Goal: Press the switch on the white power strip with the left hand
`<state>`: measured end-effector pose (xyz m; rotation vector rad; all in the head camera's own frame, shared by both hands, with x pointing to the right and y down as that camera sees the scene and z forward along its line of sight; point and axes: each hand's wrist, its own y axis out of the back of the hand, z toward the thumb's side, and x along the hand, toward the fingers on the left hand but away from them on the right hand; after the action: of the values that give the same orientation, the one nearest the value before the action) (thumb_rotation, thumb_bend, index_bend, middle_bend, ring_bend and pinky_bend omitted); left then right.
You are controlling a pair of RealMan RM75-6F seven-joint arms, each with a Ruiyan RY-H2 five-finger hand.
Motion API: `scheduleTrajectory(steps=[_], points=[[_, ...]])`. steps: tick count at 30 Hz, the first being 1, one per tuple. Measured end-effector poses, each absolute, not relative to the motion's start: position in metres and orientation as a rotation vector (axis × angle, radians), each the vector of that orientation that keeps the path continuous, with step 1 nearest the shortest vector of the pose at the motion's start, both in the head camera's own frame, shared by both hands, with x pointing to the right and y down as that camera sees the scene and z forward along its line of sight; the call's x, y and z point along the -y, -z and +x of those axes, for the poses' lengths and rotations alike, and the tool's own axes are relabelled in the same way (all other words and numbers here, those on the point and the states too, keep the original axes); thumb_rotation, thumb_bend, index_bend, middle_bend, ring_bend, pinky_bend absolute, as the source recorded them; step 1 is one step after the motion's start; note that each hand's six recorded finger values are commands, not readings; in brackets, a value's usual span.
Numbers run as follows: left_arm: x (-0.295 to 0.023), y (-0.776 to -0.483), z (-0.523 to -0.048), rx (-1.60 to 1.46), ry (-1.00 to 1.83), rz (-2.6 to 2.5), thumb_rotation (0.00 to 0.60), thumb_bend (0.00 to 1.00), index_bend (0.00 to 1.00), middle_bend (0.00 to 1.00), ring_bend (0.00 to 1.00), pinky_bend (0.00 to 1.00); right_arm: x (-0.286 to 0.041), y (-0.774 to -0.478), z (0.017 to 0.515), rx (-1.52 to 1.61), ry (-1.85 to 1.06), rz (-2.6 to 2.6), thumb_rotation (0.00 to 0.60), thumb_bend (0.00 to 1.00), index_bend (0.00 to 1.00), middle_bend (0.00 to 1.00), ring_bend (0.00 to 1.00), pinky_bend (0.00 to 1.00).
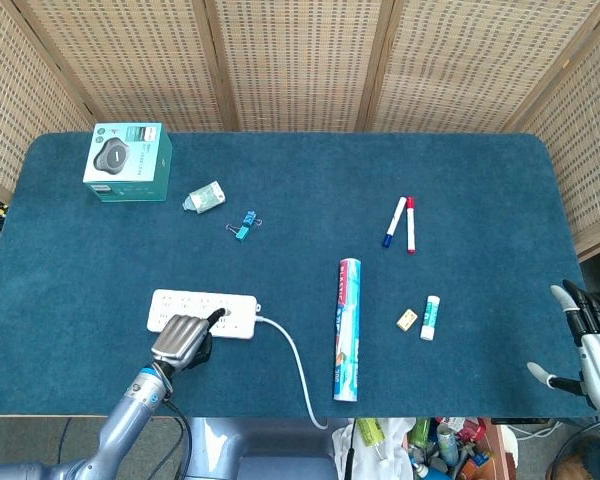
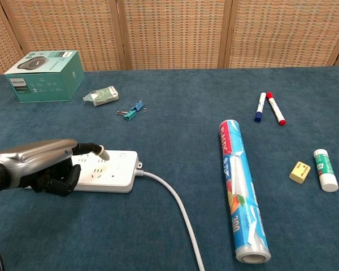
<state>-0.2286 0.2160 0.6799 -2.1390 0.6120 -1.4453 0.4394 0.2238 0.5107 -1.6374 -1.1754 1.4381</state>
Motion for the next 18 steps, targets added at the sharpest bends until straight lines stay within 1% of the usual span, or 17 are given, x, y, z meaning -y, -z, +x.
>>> scheduleTrajectory(steps=[9, 18], points=[[-0.2203, -0.6854, -0.2218, -0.581, 1.463, -2.157, 0.600, 1.00, 0.18, 1.00, 1.00, 1.00, -0.2233, -0.5109, 0.4407, 1.180, -1.440, -1.640, 0.600, 0.00, 0.00, 0.00, 0.00, 0.00], [-0.2164, -0.6905, -0.2195, -0.595, 1.477, -2.143, 0.600, 1.00, 0.19, 1.00, 1.00, 1.00, -0.2238, -0.5113, 0.4401, 1.176, -1.440, -1.643, 0.600, 0.00, 0.00, 0.00, 0.00, 0.00]])
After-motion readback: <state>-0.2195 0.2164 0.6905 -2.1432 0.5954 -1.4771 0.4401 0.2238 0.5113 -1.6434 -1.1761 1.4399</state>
